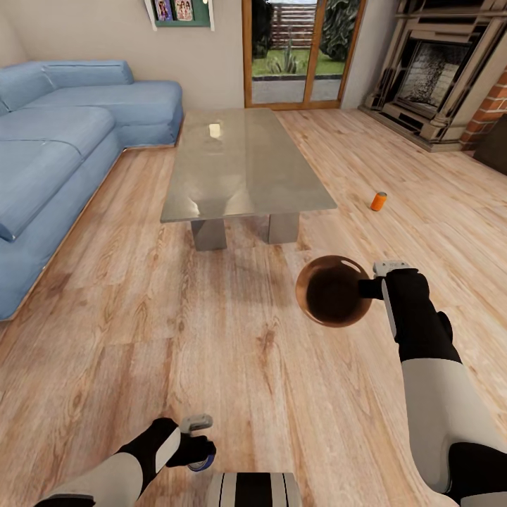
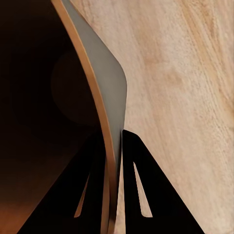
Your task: Put the three can of soda from the living room inside the tash can in the kitchen.
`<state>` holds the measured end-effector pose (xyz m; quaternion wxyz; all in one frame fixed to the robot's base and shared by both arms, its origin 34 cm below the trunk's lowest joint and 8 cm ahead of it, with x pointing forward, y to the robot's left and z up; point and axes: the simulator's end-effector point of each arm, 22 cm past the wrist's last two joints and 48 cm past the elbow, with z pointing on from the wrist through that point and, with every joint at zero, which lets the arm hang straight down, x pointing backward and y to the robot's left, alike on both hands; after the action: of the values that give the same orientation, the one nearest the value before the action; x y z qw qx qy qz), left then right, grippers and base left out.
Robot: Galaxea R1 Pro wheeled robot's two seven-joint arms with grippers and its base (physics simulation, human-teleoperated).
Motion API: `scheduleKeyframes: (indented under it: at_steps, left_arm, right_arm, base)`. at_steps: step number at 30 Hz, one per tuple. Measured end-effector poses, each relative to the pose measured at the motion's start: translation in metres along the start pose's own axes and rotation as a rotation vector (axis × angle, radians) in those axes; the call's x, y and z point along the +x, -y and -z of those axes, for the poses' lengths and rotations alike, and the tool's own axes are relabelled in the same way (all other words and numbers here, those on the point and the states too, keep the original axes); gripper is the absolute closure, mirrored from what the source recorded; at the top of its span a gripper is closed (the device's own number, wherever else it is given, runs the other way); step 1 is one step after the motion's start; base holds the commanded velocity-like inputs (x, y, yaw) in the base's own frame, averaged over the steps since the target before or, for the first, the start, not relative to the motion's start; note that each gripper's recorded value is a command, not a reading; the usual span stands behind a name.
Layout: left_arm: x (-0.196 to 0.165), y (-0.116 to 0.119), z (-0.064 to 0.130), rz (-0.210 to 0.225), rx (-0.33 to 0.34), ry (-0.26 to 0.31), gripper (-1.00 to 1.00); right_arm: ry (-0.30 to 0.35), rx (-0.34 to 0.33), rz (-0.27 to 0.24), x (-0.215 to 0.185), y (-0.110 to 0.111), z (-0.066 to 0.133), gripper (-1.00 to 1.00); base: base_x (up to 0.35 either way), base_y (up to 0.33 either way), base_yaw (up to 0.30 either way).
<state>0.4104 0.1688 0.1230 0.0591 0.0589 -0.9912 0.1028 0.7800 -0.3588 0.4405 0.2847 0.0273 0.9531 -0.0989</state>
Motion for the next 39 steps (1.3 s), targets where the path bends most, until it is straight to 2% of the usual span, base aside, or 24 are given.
scheduleKeyframes:
  at_steps: [26,34,35,39]
  left_arm:
    - [-0.0016,-0.0018,0.0005,0.003,-0.003,0.004,-1.0]
    - [-0.0011,-0.0052,0.0004,0.003,-0.021,0.003,-1.0]
    - [-0.0006,-0.0056,0.0002,0.003,-0.024,0.002,1.0]
    - [-0.0008,-0.0062,0.0003,0.008,-0.026,0.003,1.0]
  right_arm:
    - [0.0,-0.002,0.001,-0.0001,-0.001,0.0001,1.0]
    - [0.0,0.0,0.001,-0.0001,0.0,0.0,1.0]
    - [0.0,0.0,0.0,-0.0001,0.0,0.0,1.0]
    - [0.0,0.001,0.001,0.0,0.0004,0.0,1.0]
  base:
    - [0.0,0.0,0.0]
    - [0.0,0.0,0.0]
    - [0.0,0.0,0.0]
    - [0.0,0.0,0.0]
